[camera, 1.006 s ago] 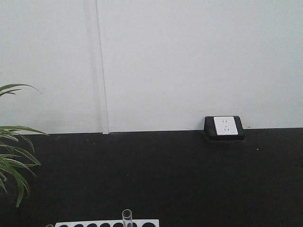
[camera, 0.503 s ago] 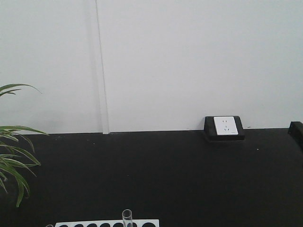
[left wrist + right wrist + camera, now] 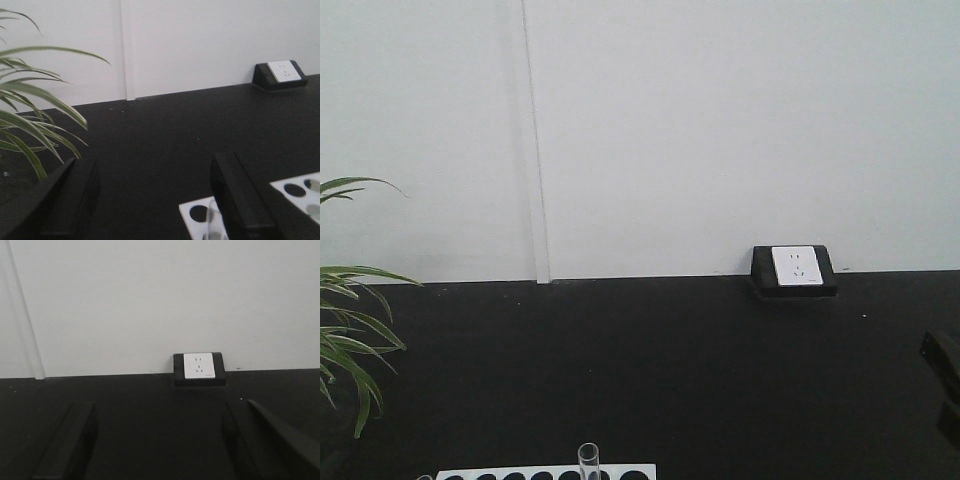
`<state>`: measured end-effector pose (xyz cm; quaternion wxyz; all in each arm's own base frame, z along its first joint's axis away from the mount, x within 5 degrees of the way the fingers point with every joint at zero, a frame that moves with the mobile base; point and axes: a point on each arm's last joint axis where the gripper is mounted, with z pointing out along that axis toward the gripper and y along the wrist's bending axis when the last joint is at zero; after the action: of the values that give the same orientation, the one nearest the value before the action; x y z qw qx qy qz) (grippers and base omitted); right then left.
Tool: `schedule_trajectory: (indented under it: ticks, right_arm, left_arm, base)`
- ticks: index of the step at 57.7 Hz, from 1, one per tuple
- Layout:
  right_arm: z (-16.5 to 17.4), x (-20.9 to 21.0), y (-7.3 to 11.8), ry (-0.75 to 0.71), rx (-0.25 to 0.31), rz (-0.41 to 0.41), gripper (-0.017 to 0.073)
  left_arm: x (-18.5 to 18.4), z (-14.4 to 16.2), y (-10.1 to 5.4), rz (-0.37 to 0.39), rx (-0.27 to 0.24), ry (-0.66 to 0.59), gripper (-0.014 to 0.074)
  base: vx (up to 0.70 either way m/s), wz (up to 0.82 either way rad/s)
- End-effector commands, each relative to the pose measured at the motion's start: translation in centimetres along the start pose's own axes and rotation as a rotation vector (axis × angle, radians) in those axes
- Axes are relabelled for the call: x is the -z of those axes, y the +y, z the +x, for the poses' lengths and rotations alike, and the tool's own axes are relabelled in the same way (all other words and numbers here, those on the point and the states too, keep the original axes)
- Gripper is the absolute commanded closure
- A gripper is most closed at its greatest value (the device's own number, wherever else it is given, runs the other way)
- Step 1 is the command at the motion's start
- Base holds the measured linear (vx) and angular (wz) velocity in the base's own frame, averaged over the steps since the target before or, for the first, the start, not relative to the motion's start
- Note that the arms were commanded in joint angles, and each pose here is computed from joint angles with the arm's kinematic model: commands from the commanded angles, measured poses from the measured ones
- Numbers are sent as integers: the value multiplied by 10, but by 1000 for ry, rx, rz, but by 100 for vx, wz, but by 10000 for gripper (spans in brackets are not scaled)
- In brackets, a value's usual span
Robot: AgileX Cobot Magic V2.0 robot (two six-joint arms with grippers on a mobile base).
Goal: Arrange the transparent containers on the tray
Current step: 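Lower the left gripper onto a clear glass tube in the white rack and grasp it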
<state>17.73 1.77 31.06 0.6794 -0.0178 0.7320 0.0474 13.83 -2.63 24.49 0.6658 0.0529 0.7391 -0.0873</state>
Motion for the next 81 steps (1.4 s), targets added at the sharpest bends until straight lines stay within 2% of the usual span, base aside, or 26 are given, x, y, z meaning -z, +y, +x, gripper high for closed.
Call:
schedule_trajectory:
  ticks: [1, 8, 14, 39, 53, 69, 75, 81]
  right_arm:
    - [-17, 1, 0, -128, 13, 1, 46]
    - [-20, 2, 0, -152, 14, 1, 62]
    - [-21, 2, 0, -168, 17, 0, 62]
    - [-22, 2, 0, -185, 17, 0, 62]
    - [-22, 2, 0, -185, 17, 0, 62]
    - [-23, 2, 0, -193, 20, 1, 62]
    - [-24, 2, 0, -199, 20, 1, 62]
    - [-24, 2, 0, -203, 20, 1, 62]
  left_arm:
    - [3, -4, -8, 78, -35, -159, 8]
    - [2, 8, -14, 149, -100, -164, 8]
    - [-5, 10, -17, 187, -115, -170, 8]
    - [-48, 36, -23, 294, -17, -251, 8]
    - [-68, 57, -20, 263, -45, -168, 8]
    - [-79, 47, -20, 266, -52, -217, 13]
    - [-81, 45, -20, 265, -54, -222, 50]
    - [-81, 45, -20, 265, -54, -225, 132]
  base:
    - [0, 0]
    - [0, 0]
    - [0, 0]
    - [0, 0]
    - [0, 0]
    - [0, 0]
    - [0, 0]
    - [0, 0]
